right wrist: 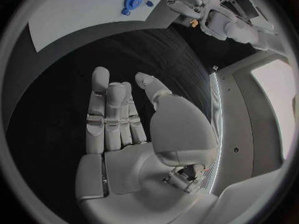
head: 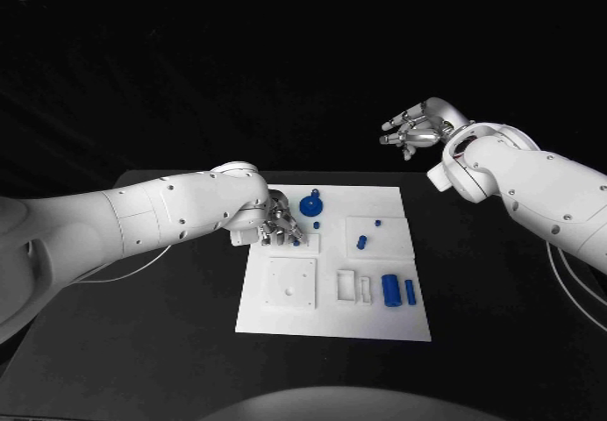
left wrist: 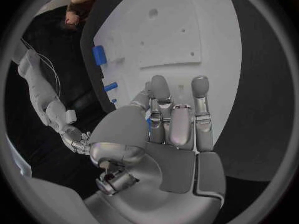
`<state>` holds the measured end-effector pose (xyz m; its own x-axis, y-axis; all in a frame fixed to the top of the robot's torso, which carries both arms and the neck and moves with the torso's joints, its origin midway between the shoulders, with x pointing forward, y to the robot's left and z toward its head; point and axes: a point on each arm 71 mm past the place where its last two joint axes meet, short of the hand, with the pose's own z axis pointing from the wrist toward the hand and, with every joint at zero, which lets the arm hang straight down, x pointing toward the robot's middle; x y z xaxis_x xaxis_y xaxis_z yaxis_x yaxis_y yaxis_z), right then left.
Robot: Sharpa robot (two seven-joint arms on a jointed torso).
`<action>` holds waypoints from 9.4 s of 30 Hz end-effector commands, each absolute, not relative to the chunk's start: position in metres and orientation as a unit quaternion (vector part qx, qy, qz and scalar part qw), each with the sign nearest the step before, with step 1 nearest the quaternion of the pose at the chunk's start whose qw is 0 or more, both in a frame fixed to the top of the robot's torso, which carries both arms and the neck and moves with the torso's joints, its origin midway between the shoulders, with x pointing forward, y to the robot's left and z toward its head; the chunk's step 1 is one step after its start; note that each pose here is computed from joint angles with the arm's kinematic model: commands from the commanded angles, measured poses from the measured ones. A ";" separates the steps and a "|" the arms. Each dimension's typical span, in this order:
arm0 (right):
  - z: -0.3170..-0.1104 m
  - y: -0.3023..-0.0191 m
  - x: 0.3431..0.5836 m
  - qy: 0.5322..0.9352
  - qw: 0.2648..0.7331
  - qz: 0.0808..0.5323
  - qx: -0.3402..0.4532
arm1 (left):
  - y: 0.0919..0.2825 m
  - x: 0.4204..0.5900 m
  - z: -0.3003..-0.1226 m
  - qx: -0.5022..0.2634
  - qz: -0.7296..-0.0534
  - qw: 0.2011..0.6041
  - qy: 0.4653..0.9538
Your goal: Assemble the parts on the task board
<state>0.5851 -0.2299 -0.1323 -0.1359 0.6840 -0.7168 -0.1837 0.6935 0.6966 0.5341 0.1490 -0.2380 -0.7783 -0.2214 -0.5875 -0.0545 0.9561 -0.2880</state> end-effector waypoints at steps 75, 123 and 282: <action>-0.136 -0.239 0.582 0.673 0.639 0.331 0.173 | 0.211 0.610 -0.169 -0.179 -0.130 0.403 0.888; -0.132 -0.239 0.582 0.672 0.639 0.332 0.172 | 0.209 0.606 -0.197 -0.148 -0.116 0.349 0.918; -0.148 -0.256 0.579 0.693 0.615 0.325 0.192 | 0.194 0.497 -0.235 -0.203 -0.196 0.412 0.866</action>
<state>0.5791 -0.2579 -0.1468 -0.1511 0.6675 -0.7291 -0.1309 0.7176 0.6840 0.4985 0.1961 -0.2335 -0.5588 -0.5315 -0.6366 -0.2017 0.8317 -0.5173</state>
